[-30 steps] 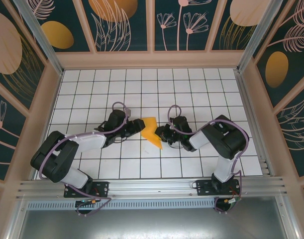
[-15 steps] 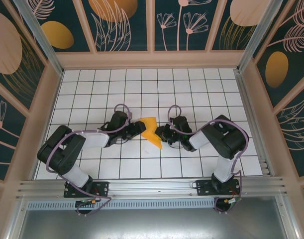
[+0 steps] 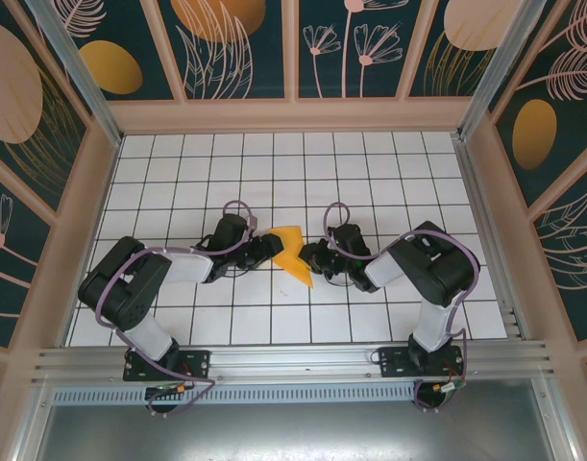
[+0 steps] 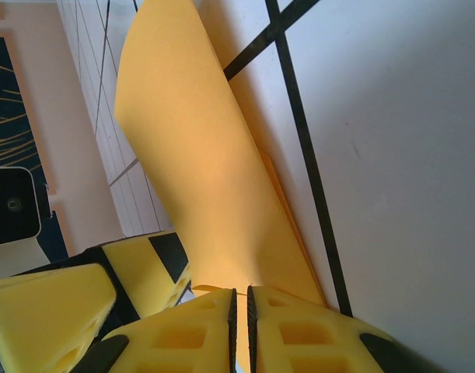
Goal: Fold a paper plane with a square sheet of paper (pick it up from the middle)
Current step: Fold the wing for the fifth time at the center of the table.
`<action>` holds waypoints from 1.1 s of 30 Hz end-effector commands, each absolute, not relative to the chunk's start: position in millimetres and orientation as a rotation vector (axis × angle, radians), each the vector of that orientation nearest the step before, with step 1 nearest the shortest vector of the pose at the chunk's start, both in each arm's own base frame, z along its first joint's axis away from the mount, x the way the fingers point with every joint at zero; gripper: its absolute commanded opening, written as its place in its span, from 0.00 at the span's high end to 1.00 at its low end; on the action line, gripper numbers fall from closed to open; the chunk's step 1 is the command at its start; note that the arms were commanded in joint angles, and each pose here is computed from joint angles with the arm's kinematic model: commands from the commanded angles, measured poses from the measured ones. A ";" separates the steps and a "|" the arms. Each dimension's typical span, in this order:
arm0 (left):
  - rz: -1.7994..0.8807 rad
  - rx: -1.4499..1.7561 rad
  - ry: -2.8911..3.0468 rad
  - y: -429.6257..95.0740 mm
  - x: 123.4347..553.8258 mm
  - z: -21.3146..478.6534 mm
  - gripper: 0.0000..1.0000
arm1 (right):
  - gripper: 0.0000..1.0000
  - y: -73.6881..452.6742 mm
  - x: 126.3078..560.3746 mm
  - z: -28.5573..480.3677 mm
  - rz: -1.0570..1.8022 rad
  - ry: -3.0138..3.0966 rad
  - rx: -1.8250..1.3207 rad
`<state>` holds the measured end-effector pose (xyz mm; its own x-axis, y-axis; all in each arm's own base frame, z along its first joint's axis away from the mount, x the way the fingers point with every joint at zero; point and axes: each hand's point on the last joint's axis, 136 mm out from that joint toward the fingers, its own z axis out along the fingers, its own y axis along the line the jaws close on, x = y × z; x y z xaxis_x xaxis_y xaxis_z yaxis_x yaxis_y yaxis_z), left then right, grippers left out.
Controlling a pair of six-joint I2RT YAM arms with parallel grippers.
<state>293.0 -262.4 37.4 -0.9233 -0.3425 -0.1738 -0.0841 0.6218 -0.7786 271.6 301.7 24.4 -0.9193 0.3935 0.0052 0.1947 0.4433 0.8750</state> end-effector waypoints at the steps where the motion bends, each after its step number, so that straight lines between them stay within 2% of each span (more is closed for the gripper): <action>1: -1.266 -0.324 2.527 -273.1 297.7 40.2 0.40 | 0.84 283.1 253.2 -26.7 1.279 2.667 0.641; 7: -1.305 -0.296 2.493 -276.7 298.4 50.9 0.41 | 0.83 284.8 254.4 -23.8 1.289 2.660 0.620; 14: -1.345 -0.287 2.461 -279.7 298.8 59.7 0.50 | 0.83 287.6 256.5 -17.6 1.304 2.647 0.580; 19: -1.328 -0.291 2.462 -277.6 299.5 60.3 0.64 | 0.80 290.9 260.9 -4.2 1.312 2.616 0.500; 24: -1.314 -0.300 2.459 -276.0 300.3 61.3 0.79 | 0.74 295.9 271.5 30.2 1.308 2.536 0.342; 27: -1.299 -0.299 2.456 -274.3 300.8 63.7 0.85 | 0.69 286.9 278.1 51.9 1.210 2.486 0.264; 33: -1.293 -0.296 2.451 -273.4 300.8 67.7 0.92 | 0.59 260.5 278.6 88.5 0.993 2.374 0.101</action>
